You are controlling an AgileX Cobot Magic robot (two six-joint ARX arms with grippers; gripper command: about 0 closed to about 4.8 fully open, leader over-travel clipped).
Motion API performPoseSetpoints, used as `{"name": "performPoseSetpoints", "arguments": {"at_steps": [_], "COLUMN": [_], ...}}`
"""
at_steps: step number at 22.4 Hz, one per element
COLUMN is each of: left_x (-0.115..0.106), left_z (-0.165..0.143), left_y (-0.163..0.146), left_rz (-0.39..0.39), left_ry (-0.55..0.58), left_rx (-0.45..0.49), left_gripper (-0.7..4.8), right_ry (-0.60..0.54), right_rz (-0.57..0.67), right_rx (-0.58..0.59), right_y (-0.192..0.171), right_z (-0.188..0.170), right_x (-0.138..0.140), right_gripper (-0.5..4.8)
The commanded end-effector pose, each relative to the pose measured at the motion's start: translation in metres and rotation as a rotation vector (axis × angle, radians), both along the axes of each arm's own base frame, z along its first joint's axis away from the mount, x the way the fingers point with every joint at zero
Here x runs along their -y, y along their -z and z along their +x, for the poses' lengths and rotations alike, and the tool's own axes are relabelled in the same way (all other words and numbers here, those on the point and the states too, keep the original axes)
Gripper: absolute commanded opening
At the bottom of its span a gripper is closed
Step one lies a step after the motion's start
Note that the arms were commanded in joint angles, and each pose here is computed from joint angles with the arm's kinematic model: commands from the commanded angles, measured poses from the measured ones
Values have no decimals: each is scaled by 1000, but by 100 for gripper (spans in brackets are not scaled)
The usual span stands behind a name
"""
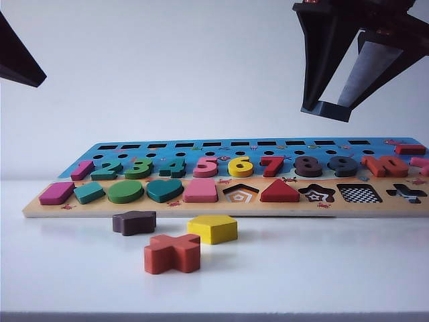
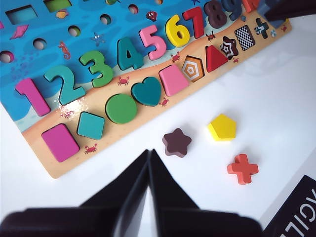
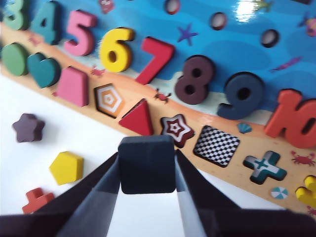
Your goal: Insert the cube into the slot.
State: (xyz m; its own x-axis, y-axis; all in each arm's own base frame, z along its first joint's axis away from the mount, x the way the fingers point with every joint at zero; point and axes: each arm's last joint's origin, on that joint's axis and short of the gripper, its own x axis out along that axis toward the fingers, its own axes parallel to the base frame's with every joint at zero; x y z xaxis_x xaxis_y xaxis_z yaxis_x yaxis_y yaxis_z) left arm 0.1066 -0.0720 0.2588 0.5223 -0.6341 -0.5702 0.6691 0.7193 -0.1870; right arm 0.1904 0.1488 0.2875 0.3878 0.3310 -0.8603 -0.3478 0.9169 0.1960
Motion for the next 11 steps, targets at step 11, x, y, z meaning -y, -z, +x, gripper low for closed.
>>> {"name": "performPoseSetpoints", "arguments": {"at_steps": [11], "left_x": [0], "left_z": [0], "left_y": [-2], "left_rz": [-8], "left_ry": [2], "left_rx": [7], "left_gripper": [9], "right_ry": [154], "right_rz": [-5], "right_rx": [-6], "right_y": [38], "right_z": [11], "right_x": [19], "right_gripper": [-8]}}
